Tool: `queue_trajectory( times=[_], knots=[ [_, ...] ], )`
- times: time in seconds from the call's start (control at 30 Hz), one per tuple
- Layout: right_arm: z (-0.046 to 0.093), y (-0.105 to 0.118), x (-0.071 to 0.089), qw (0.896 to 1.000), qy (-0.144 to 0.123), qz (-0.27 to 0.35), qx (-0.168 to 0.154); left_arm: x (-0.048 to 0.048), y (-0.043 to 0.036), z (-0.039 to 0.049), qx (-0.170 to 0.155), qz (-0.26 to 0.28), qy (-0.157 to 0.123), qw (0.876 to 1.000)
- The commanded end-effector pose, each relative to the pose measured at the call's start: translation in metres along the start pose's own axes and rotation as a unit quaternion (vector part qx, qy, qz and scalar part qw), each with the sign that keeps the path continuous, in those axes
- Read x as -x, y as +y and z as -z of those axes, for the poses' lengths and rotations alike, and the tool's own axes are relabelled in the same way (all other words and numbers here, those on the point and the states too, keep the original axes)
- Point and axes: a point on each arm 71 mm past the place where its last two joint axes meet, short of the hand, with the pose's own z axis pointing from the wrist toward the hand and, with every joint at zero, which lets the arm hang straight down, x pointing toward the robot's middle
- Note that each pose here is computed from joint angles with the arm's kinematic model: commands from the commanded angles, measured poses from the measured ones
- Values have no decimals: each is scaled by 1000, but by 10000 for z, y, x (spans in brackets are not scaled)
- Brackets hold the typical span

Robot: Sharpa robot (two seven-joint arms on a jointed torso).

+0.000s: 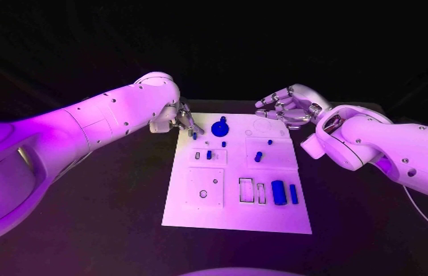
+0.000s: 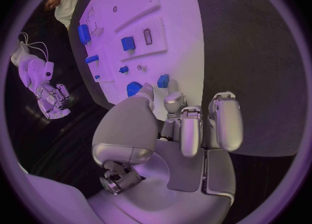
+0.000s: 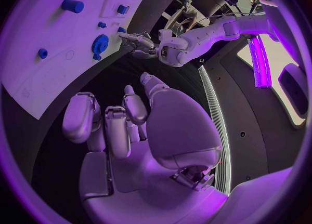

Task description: Assemble the parts on the task board

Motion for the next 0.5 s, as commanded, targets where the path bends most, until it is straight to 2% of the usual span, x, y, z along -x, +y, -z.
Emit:
queue_trajectory(
  times=[0.03,0.27,0.5],
  knots=[
    [-2,8,-10,1000,3,0,5,-15,-14,-1,-3,-8,8,1000],
    [-6,4,-9,1000,3,0,5,0,-18,0,-8,-1,-2,1000],
    [-13,-4,-8,1000,3,0,3,-4,-13,0,-11,-1,2,1000]
  ],
)
